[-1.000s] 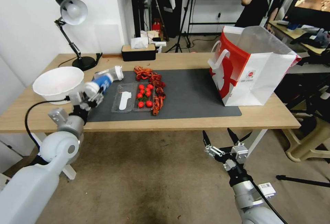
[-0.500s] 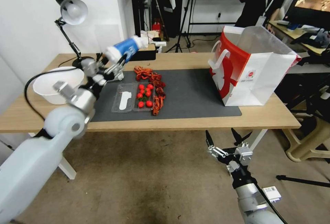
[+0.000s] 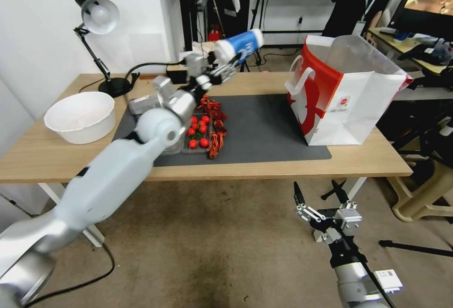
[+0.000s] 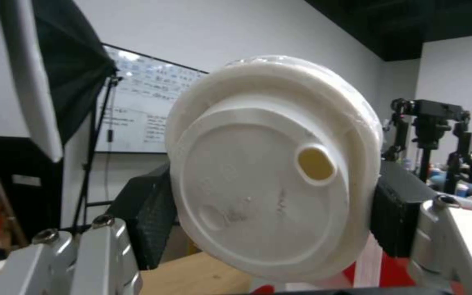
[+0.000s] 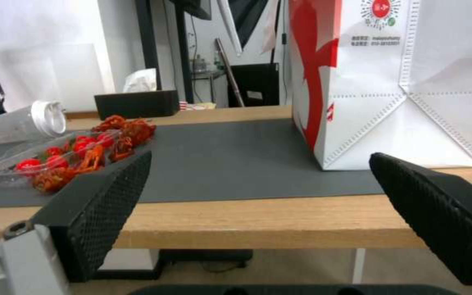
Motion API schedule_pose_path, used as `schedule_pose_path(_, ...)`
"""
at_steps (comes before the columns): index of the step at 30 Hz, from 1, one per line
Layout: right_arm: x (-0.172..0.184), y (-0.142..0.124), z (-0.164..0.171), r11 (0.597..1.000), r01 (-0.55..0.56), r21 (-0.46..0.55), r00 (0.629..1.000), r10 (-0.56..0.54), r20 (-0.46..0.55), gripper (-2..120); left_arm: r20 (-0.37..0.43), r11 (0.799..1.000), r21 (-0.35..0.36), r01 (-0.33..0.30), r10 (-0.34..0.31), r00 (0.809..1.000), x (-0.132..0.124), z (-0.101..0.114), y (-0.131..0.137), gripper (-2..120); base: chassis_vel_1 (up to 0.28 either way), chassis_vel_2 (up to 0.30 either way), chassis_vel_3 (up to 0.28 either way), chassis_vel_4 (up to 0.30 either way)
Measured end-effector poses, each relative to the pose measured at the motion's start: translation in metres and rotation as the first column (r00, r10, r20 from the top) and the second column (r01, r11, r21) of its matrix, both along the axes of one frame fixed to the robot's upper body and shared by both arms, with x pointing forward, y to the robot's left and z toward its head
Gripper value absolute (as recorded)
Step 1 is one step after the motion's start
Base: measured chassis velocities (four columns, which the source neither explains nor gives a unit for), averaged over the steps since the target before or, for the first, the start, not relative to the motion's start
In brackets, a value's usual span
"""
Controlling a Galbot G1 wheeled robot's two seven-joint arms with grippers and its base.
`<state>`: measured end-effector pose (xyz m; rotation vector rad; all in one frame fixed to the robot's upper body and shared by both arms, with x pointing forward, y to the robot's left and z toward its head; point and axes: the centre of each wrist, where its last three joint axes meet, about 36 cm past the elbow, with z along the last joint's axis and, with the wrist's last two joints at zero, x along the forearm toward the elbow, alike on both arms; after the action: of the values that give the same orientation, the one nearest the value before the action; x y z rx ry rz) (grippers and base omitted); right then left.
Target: Pick up the trash from the table and place it into the takeout bag.
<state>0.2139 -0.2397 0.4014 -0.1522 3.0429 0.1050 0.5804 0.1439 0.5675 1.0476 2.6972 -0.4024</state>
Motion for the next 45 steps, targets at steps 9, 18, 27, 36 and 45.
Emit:
schedule_pose_path(9,-0.007,0.003,-0.002,1.000,0.020,-0.008,1.000,-0.020,0.003,100,0.024,0.993,0.012,0.117,-0.117,0.993,0.023,0.018,-0.073,69,0.000,0.000,0.000,0.000)
schedule_pose_path(18,-0.011,0.001,-0.003,0.999,0.038,-0.014,0.999,-0.038,0.006,100,0.075,0.977,0.086,0.195,-0.202,0.977,0.046,0.035,-0.150,69,0.000,0.000,0.000,0.000)
schedule_pose_path(27,-0.012,0.001,-0.003,0.999,0.044,-0.011,0.999,-0.044,0.014,100,0.183,0.941,0.286,0.182,-0.241,0.953,0.066,0.043,-0.184,69,0.000,0.000,0.000,0.000)
schedule_pose_path(36,-0.011,0.000,-0.006,0.999,0.043,-0.010,0.999,-0.042,0.016,100,0.219,0.926,0.343,0.155,-0.240,0.946,0.068,0.048,-0.187,80,0.000,0.000,0.000,0.000)
schedule_pose_path(45,-0.008,0.001,-0.006,1.000,0.031,-0.007,0.999,-0.030,0.021,100,0.222,0.930,0.341,0.137,-0.222,0.949,0.070,0.050,-0.177,100,0.000,0.000,0.000,0.000)
